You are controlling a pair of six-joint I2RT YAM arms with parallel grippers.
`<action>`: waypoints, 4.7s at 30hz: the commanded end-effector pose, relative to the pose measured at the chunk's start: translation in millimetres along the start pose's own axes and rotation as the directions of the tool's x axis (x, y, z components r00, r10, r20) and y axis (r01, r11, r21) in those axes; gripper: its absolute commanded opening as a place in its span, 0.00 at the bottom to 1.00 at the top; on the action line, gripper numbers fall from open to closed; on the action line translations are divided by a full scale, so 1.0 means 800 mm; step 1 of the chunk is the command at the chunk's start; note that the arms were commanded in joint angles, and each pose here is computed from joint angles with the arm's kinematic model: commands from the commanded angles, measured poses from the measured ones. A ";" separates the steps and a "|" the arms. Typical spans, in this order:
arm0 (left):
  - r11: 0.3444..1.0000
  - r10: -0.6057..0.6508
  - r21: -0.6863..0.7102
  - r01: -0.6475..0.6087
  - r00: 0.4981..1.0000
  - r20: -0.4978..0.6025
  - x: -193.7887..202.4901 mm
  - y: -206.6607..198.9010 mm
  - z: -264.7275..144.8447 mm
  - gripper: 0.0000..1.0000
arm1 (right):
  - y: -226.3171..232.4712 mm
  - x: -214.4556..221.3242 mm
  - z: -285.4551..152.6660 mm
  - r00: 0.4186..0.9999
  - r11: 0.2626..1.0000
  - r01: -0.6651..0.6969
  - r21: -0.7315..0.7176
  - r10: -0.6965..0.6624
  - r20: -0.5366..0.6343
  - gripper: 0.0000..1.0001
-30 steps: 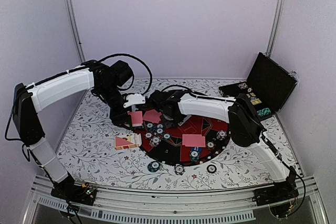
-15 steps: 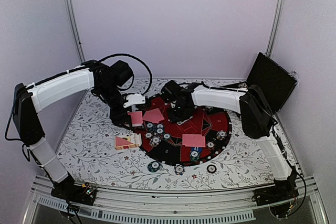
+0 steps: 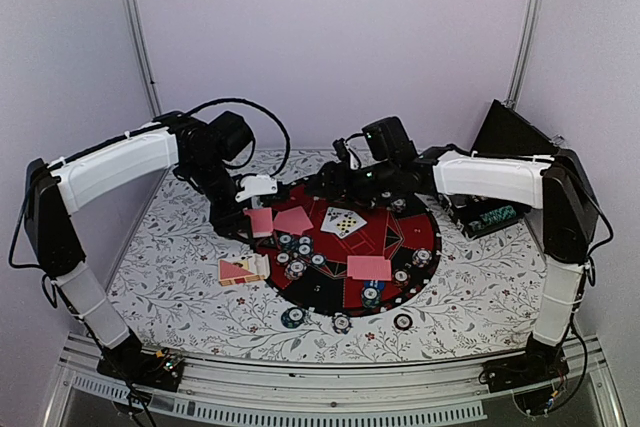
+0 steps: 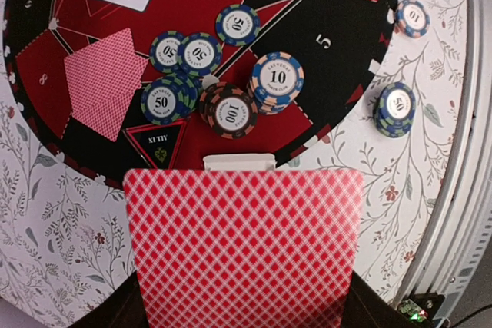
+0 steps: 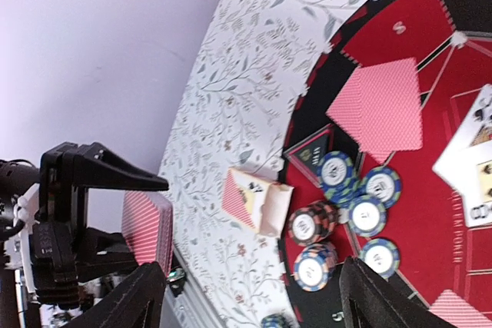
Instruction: Distribute texas hold em gaming equipment
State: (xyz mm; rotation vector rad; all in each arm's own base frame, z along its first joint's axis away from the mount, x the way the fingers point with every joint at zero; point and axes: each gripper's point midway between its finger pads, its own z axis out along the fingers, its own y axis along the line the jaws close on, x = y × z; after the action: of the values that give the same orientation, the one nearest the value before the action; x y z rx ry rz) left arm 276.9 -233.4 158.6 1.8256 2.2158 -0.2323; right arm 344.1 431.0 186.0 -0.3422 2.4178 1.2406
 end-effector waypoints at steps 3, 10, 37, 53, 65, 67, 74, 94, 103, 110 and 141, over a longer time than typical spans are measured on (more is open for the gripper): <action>1.000 -0.011 -0.018 0.012 0.999 0.033 -0.011 0.008 -0.010 0.00 | 0.056 0.043 0.017 0.985 0.942 -0.136 -0.307 0.094 -0.147 0.82; 1.000 -0.014 -0.021 0.015 0.999 0.037 -0.018 0.012 -0.008 0.00 | 0.083 0.065 0.036 0.971 0.908 -0.168 -0.383 0.086 -0.224 0.82; 1.000 0.009 -0.013 -0.009 0.999 0.047 -0.033 0.005 -0.009 0.00 | 0.114 0.073 0.104 0.948 0.847 -0.238 -0.475 0.097 -0.302 0.81; 1.000 0.018 -0.013 -0.017 0.999 0.052 -0.033 0.001 -0.010 0.00 | 0.093 0.091 0.141 0.914 0.825 -0.328 -0.461 0.154 -0.374 0.73; 1.000 0.022 -0.012 -0.021 0.999 0.044 -0.029 -0.001 -0.007 0.00 | 0.053 0.073 0.110 0.919 0.827 -0.356 -0.435 0.225 -0.325 0.60; 1.000 0.021 -0.011 -0.021 0.999 0.043 -0.029 -0.001 -0.007 0.00 | 0.054 0.069 0.103 0.923 0.827 -0.348 -0.441 0.220 -0.316 0.58; 1.000 0.020 -0.014 -0.020 0.999 0.035 -0.027 0.000 -0.006 0.00 | 0.054 0.063 0.087 0.930 0.830 -0.335 -0.446 0.213 -0.300 0.43; 1.000 0.017 -0.016 -0.017 1.000 0.025 -0.025 0.002 -0.004 0.00 | 0.047 0.053 0.042 0.943 0.856 -0.303 -0.419 0.205 -0.263 0.01; 1.000 0.016 -0.012 -0.016 1.000 0.021 -0.023 0.000 -0.003 0.00 | -0.002 0.033 -0.003 0.963 0.934 -0.252 -0.254 0.215 -0.165 0.00; 1.000 0.009 -0.017 -0.009 1.000 0.014 -0.018 0.003 -0.001 0.00 | -0.053 0.002 -0.053 0.989 0.989 -0.142 0.048 0.143 -0.036 0.00; 1.000 -0.011 -0.014 0.011 1.000 0.006 -0.009 0.003 -0.003 0.00 | -0.174 -0.040 -0.047 0.931 0.225 0.287 0.931 -0.293 -0.216 0.00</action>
State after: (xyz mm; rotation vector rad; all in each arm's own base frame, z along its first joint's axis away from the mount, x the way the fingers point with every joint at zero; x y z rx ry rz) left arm 280.4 -242.5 156.4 1.8265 2.2208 -0.2207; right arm 417.0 331.8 118.6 -0.3218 2.4711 -0.3689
